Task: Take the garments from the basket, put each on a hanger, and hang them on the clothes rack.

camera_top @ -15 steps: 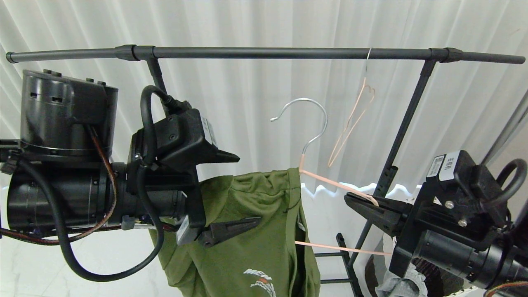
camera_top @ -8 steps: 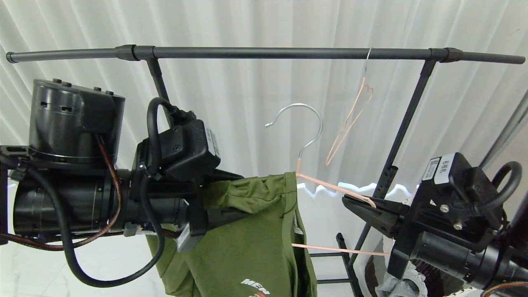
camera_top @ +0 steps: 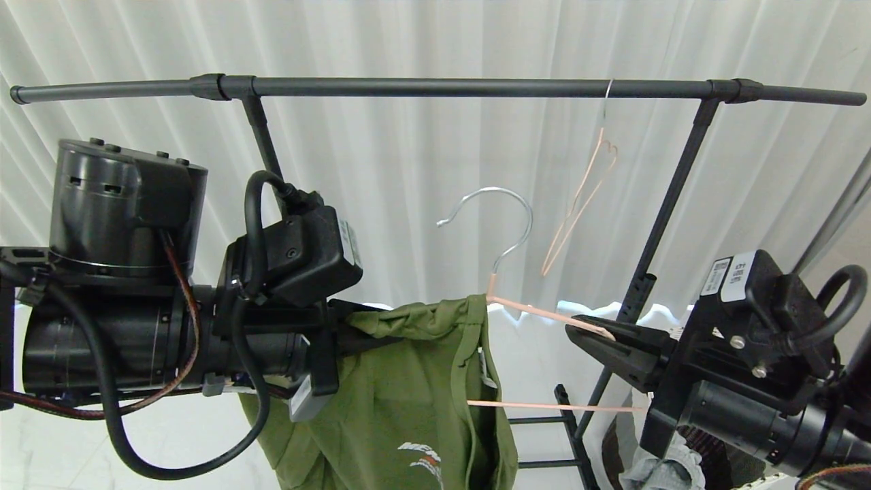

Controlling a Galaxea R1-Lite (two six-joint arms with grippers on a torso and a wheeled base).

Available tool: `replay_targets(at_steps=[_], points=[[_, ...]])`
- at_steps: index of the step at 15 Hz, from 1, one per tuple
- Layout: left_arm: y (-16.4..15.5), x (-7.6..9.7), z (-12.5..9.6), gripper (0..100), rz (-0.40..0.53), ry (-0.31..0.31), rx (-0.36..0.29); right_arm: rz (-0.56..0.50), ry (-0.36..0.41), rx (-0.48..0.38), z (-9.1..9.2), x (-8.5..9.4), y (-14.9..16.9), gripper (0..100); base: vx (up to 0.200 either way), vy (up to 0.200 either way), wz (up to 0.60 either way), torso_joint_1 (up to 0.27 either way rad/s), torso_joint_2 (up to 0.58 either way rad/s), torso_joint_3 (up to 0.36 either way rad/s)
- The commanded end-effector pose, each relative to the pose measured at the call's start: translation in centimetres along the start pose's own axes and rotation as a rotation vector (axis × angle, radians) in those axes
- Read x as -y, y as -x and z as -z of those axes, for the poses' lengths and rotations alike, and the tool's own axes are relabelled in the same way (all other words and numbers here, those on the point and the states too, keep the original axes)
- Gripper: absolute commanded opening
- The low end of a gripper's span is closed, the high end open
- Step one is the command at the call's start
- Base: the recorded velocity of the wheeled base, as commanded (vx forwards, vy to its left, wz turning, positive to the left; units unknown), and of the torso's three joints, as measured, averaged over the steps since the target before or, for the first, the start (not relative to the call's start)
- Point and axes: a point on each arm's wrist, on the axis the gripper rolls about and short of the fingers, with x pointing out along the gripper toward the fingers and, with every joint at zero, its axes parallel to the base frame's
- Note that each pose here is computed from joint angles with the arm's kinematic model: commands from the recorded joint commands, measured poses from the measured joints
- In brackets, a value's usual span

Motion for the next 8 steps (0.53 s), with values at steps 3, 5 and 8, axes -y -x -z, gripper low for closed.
replay_targets(at_steps=[3,5,8], points=[[0.09,-0.19,0.06,0,-0.02,0.003,0.006,0.012,0.007,-0.001,-0.02,0.12,0.15,100,0.0,0.0,0.0,0.0,0.0,0.0],[0.29,-0.5,0.31,0,-0.042,0.002,-0.005,0.044,0.006,-0.006,0.0,0.43,0.19,100,0.0,0.0,0.0,0.0,0.0,0.0],[0.39,-0.68,0.7,0,-0.112,0.014,-0.065,0.07,0.005,0.002,-0.18,0.9,0.42,100,0.0,0.0,0.0,0.0,0.0,0.0]])
